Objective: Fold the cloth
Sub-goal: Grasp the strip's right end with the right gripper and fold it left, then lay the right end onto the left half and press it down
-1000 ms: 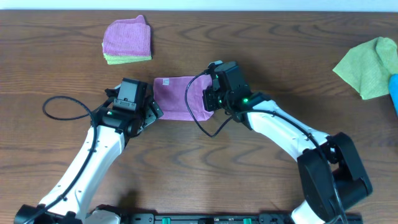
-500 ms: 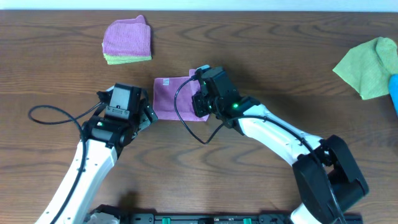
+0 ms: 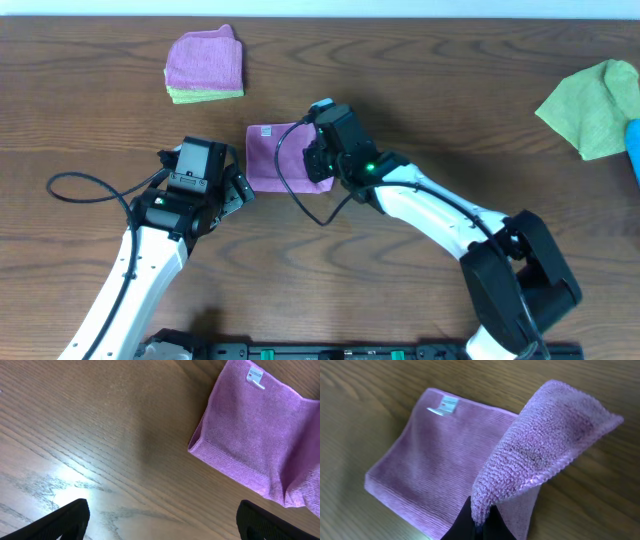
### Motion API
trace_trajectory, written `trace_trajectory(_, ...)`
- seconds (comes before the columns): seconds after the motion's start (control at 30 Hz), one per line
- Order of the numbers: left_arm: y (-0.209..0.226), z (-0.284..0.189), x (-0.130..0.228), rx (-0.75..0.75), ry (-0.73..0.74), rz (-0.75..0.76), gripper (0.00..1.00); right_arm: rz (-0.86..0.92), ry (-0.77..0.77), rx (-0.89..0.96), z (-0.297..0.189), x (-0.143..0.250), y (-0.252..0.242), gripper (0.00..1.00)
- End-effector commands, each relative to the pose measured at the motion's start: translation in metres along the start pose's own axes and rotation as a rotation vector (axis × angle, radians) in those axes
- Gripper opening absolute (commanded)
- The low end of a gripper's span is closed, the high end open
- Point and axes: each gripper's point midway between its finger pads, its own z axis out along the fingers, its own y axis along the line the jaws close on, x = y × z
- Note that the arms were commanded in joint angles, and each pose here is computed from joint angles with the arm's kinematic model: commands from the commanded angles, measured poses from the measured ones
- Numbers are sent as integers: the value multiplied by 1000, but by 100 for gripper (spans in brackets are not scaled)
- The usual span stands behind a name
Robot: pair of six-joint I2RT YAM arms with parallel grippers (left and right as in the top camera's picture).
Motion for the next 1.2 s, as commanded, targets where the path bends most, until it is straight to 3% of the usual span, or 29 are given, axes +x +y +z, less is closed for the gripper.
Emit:
trace_trajectory(0.0,0,-4,-2,10,-7,9,95,-30,-21,2,0,-8,8,1)
trace_trajectory(1.17,-2,-4,-1,18,0,9,95,-6,-13,-64,36,3,56,1)
